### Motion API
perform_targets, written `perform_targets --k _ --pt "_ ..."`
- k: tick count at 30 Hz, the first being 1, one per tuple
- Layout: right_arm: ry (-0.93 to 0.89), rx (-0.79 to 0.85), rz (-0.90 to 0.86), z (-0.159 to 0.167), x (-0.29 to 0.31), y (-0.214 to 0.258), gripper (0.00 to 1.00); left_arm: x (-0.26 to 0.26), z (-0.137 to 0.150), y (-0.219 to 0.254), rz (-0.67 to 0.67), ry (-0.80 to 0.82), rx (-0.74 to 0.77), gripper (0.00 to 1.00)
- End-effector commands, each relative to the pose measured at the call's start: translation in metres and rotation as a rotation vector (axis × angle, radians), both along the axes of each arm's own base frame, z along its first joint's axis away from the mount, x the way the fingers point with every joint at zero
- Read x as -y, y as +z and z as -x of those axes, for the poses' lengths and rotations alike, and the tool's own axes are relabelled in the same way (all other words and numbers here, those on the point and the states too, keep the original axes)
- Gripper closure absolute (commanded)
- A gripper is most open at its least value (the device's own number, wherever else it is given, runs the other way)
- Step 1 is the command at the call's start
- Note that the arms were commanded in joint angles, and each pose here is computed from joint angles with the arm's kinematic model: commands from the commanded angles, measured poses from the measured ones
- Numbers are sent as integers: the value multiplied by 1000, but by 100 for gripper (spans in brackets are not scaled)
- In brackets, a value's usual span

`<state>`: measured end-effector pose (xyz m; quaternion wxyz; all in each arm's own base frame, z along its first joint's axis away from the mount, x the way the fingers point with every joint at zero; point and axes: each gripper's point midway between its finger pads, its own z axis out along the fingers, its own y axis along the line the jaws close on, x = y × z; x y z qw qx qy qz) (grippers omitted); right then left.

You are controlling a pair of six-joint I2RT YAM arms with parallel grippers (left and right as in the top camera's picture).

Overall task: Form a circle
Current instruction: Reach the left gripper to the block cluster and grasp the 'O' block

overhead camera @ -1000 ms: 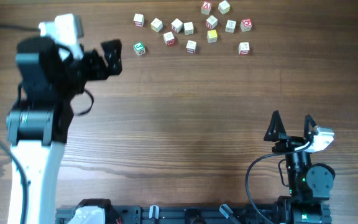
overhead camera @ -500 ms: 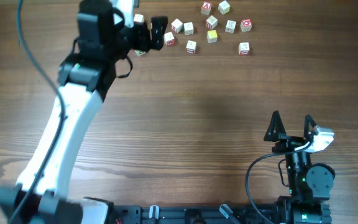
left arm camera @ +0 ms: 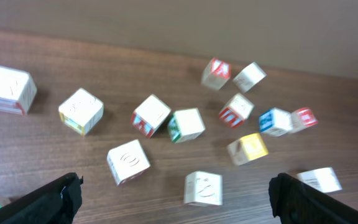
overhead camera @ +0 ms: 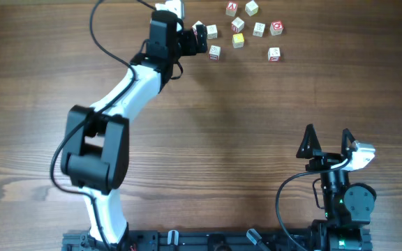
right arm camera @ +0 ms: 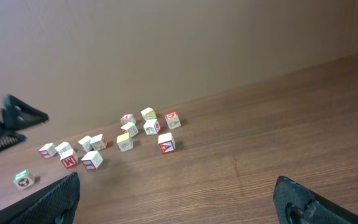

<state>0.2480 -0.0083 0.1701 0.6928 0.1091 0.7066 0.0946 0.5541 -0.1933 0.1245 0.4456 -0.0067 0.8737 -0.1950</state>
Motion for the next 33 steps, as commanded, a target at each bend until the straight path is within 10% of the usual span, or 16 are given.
perform_targets --k 1,12,19,24,33 --pt "-10 0 -3 0 2 0 0 -3 -13 -28 2 49 0 2" --pt "-10 0 -3 0 2 0 0 1 -44 -99 28 102 18 9" --pt "-10 0 -3 0 2 0 0 1 -51 -109 24 110 18 40" --pt "-9 0 -3 0 2 0 0 2 -54 -90 31 109 36 73" --pt "-10 0 -3 0 2 0 0 -5 -26 17 -4 87 34 82"
